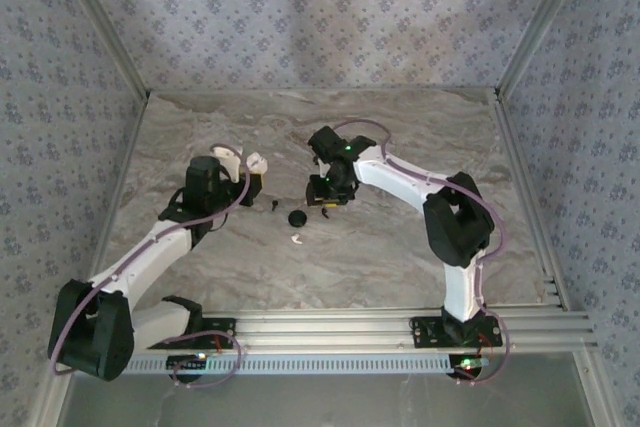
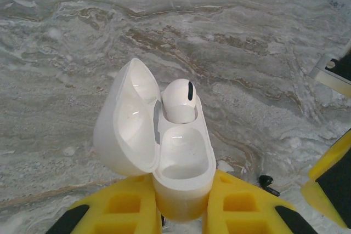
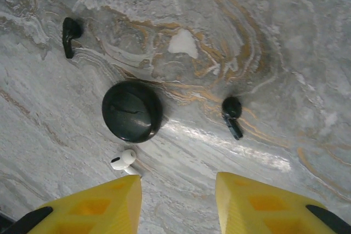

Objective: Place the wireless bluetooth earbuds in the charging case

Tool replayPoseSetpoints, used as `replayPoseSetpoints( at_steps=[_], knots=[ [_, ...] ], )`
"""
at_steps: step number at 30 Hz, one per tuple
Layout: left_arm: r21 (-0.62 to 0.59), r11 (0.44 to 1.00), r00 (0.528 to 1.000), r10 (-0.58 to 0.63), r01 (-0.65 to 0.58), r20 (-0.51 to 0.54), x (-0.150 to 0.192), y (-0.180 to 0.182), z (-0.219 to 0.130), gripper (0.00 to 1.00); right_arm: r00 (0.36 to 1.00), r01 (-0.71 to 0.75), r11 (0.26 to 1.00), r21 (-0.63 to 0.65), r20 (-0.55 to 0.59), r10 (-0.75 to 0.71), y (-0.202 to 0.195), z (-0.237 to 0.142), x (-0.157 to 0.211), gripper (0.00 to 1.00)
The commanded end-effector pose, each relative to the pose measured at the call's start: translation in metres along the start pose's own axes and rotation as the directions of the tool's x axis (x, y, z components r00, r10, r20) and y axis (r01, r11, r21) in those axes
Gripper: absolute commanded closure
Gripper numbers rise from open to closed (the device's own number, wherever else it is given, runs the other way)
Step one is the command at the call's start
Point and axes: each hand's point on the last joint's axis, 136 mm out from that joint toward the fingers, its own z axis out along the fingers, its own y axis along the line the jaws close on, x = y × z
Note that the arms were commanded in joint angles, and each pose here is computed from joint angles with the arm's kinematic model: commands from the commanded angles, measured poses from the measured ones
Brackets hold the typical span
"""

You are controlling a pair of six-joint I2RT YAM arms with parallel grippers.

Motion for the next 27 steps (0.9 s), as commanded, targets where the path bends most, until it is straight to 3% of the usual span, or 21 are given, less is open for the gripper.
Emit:
replayPoseSetpoints(
  at_steps=[1, 8, 17, 27],
  knots=[
    [-0.027, 0.999, 0.999, -0.033, 0.034, 0.034, -0.008, 0.008, -0.007, 0.94, 0.994, 0.101, 0.994, -0.038, -0.041, -0.103, 0.022, -0.003, 0.014, 0.58],
    [-0.072, 0.993, 0.995, -0.096, 0.098, 0.042, -0.003, 0.030, -0.015, 0.94, 0.959, 0.264, 0.964, -0.035, -0.094, -0.266, 0.042, 0.005, 0.039, 0.58],
    [-0.119, 0.981, 0.987, -0.147, 0.155, 0.069, 0.002, 0.050, -0.029, 0.94, 0.928, 0.311, 0.950, -0.022, -0.208, -0.309, 0.055, 0.037, 0.055, 0.59],
    [-0.111, 0.980, 0.984, -0.154, 0.163, 0.085, -0.004, 0.051, -0.031, 0.93, 0.919, 0.314, 0.949, 0.027, -0.260, -0.296, 0.054, 0.057, 0.054, 0.59]
  ],
)
